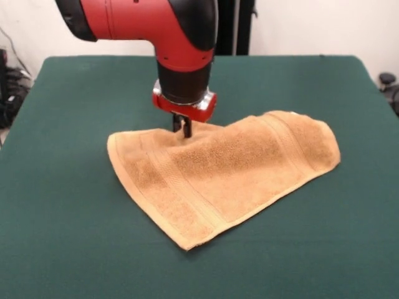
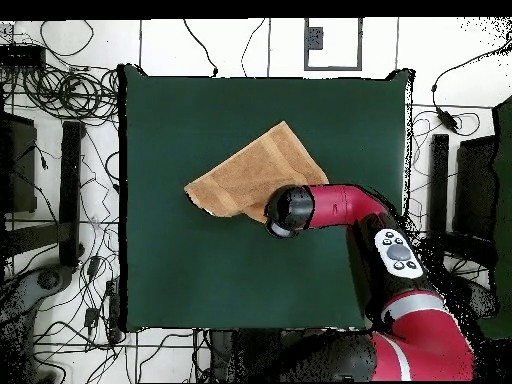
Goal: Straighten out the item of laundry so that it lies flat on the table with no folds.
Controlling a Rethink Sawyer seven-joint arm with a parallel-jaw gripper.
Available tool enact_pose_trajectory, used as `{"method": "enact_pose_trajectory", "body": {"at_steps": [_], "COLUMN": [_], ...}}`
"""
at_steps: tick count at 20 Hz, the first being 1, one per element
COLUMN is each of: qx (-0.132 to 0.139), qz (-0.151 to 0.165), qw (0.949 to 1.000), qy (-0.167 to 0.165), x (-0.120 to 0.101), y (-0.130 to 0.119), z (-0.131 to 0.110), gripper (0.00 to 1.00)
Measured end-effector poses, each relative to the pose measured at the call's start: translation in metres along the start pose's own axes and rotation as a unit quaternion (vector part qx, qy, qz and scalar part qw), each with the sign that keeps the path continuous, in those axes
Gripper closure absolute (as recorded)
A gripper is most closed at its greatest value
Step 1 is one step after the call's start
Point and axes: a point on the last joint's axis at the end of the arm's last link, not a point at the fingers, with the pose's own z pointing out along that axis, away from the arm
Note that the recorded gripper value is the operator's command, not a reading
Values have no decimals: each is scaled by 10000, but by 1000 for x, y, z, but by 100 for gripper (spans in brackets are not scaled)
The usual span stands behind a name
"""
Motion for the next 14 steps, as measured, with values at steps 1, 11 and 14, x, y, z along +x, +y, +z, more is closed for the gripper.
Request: {"method": "enact_pose_trajectory", "body": {"at_steps": [1, 11, 14], "qx": [38, 124, -59], "qz": [6, 344, 712], "qw": [10000, 9993, 9970], "qy": [-22, -29, 303], "x": [-1, -20, -33], "y": [-1, -23, -35], "z": [0, -1, 0], "gripper": [100, 100, 100]}}
